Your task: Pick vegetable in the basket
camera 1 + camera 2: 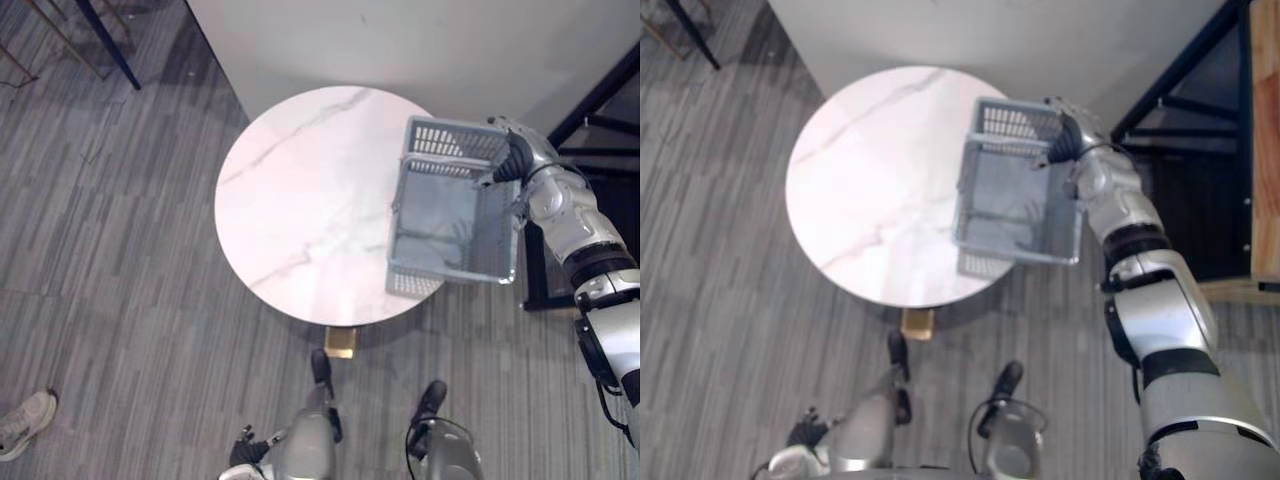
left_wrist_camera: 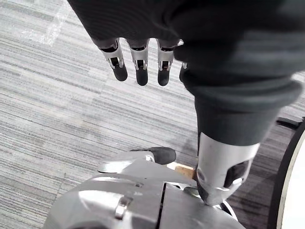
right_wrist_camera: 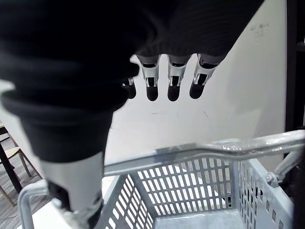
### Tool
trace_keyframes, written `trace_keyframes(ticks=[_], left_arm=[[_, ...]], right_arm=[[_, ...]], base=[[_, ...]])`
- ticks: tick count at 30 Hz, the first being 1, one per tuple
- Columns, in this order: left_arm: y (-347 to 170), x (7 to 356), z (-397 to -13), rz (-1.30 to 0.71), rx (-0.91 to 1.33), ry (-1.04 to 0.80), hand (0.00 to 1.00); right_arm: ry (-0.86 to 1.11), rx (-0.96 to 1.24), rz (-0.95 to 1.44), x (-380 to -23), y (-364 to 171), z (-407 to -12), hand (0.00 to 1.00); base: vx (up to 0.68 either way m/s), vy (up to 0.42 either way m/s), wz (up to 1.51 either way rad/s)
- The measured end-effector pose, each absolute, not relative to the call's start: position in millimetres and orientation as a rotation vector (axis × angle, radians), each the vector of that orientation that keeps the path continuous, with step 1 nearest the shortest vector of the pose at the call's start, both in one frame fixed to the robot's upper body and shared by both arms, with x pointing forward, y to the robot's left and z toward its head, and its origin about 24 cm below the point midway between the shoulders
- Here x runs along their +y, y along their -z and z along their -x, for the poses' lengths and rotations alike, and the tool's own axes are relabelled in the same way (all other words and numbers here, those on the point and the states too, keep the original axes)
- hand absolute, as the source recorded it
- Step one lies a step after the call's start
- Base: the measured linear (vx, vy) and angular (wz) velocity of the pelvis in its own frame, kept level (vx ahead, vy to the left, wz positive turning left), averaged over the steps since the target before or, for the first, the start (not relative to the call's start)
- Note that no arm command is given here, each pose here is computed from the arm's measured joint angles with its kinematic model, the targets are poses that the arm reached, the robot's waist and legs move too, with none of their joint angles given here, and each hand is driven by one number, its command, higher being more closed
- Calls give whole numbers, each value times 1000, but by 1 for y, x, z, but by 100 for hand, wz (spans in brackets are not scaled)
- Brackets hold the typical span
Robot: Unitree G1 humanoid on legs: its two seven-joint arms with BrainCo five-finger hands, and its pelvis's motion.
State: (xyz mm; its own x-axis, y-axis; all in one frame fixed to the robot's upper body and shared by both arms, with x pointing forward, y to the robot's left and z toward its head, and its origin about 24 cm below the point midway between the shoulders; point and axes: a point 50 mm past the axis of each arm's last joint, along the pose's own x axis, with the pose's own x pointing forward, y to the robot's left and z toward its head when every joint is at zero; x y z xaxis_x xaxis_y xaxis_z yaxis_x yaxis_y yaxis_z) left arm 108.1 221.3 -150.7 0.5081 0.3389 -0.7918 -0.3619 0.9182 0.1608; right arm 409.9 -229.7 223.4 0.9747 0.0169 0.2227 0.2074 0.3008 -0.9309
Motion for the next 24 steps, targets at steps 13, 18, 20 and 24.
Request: trace_keyframes(ticks=[13, 18, 20, 24], left_arm=[[149, 218, -117, 11, 929, -397, 0], [149, 217, -117, 10, 929, -394, 0], [149, 216, -117, 7, 929, -388, 0], [149, 216, -117, 7, 930, -387, 0]], right_arm=[[137, -179, 1299, -233, -220, -410, 0], [139, -180, 1299, -233, -221, -411, 0], [147, -169, 1297, -235, -222, -411, 0], [172, -158, 1295, -238, -224, -412, 0]], base=[[4, -1, 1], [13, -2, 5], [8, -3, 5], [13, -2, 6]])
